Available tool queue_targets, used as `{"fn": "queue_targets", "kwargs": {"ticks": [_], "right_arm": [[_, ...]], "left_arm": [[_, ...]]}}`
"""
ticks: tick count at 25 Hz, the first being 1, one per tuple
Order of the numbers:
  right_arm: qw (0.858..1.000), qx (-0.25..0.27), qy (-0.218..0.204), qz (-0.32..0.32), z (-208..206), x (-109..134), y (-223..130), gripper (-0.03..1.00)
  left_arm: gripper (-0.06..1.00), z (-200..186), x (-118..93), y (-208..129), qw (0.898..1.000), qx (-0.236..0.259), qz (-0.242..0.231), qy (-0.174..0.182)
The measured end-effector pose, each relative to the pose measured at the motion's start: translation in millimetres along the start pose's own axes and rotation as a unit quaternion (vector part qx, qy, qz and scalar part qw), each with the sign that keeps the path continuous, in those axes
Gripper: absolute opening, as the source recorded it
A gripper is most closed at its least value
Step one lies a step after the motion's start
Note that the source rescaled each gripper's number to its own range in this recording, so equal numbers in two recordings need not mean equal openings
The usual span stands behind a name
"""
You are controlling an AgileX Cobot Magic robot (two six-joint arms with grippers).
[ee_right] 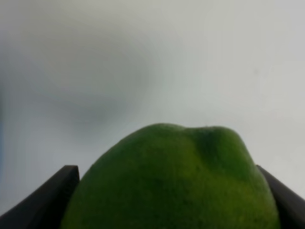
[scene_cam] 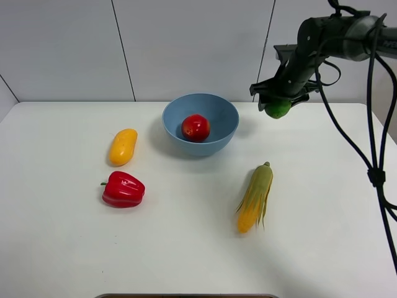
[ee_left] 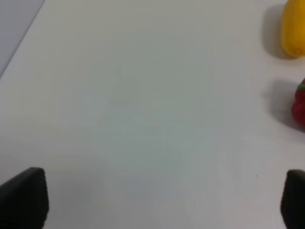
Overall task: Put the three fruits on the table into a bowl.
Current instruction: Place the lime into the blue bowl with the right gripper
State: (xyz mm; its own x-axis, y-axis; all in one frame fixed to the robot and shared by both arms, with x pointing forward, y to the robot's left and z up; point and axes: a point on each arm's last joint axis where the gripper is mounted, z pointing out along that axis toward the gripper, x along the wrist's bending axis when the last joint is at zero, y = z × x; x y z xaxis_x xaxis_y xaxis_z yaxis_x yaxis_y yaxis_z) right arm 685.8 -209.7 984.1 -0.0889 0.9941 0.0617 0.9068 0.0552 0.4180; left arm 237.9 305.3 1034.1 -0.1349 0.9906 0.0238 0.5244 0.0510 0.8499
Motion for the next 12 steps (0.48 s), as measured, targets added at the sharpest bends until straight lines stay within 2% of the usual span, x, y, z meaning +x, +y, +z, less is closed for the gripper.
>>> {"fn": "queue_targets", "kwargs": {"ticks": [4,12], "right_arm": [[0.998,-0.044,0.031,-0.027,-27,12,8,0.0],[0.989,-0.068,0.097,-0.091,-35,64,3,0.0]], "left_arm": [[1.0,0,0,0,1.0,0.0,0.0,0.0],[1.0,0,0,0,1.0,0.0,0.0,0.0]]}}
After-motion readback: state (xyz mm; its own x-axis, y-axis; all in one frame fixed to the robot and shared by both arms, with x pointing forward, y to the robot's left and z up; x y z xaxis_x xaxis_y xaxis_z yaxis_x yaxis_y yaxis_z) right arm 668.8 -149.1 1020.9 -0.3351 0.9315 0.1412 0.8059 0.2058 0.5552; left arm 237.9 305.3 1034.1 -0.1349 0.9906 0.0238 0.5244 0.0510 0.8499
